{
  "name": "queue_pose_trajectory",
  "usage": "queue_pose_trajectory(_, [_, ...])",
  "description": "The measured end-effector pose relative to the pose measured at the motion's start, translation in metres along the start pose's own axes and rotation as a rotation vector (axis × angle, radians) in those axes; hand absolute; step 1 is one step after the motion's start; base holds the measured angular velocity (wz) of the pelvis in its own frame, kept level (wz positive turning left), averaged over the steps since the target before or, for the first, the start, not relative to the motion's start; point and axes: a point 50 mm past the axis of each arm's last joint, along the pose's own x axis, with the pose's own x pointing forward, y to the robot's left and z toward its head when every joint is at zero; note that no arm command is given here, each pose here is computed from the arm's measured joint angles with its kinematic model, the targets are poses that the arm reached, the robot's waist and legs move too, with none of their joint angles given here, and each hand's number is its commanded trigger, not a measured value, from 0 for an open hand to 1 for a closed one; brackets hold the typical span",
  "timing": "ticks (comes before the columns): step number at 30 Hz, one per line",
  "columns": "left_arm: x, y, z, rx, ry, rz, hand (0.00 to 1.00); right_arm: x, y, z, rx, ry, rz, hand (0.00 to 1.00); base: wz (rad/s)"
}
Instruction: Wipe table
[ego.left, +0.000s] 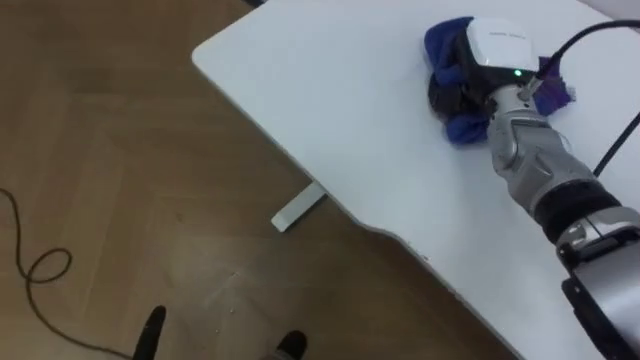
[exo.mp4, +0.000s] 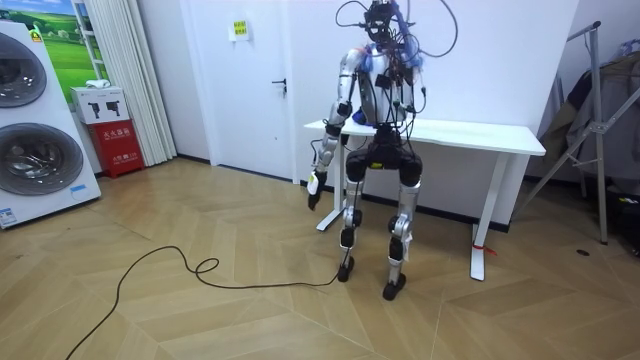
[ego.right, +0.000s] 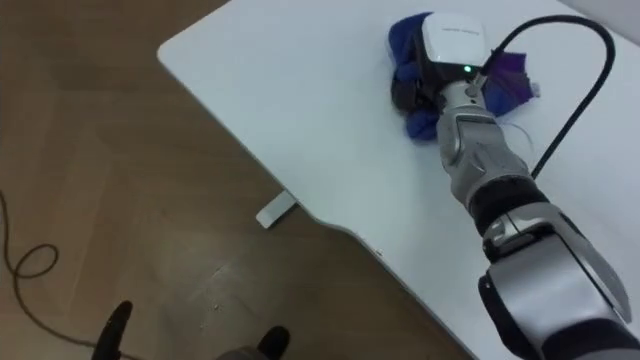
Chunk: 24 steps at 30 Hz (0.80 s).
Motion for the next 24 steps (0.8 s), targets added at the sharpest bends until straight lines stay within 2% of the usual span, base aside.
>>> queue_pose_trajectory(4, [0.001,-0.001,0.005,0.013,-0.012,-0.020,0.00,0.000,0.001,0.001,0.002,-0.005,0.010,1.00,0.00])
queue_pose_trajectory(8, [0.004,-0.002,0.025,0.017,-0.066,-0.028,0.00,-0.001,0.002,-0.002,0.038,0.025,0.013,1.00,-0.03])
queue_pose_trajectory(11, [0.003,0.001,0.025,0.019,-0.069,-0.020,0.00,-0.003,0.003,-0.009,0.084,0.059,0.018,1.00,0.04])
queue_pose_trajectory(16, [0.001,0.005,0.010,0.013,-0.032,-0.006,0.00,-0.010,0.007,-0.024,0.248,0.126,0.006,1.00,0.07])
queue_pose_trajectory(19, [-0.004,0.011,-0.008,-0.039,0.004,0.025,0.00,-0.023,0.017,-0.043,0.403,0.197,-0.016,1.00,0.04])
queue_pose_trajectory(24, [-0.012,0.021,-0.037,-0.144,0.060,0.123,0.00,-0.066,0.043,-0.089,0.619,0.398,-0.072,1.00,-0.06])
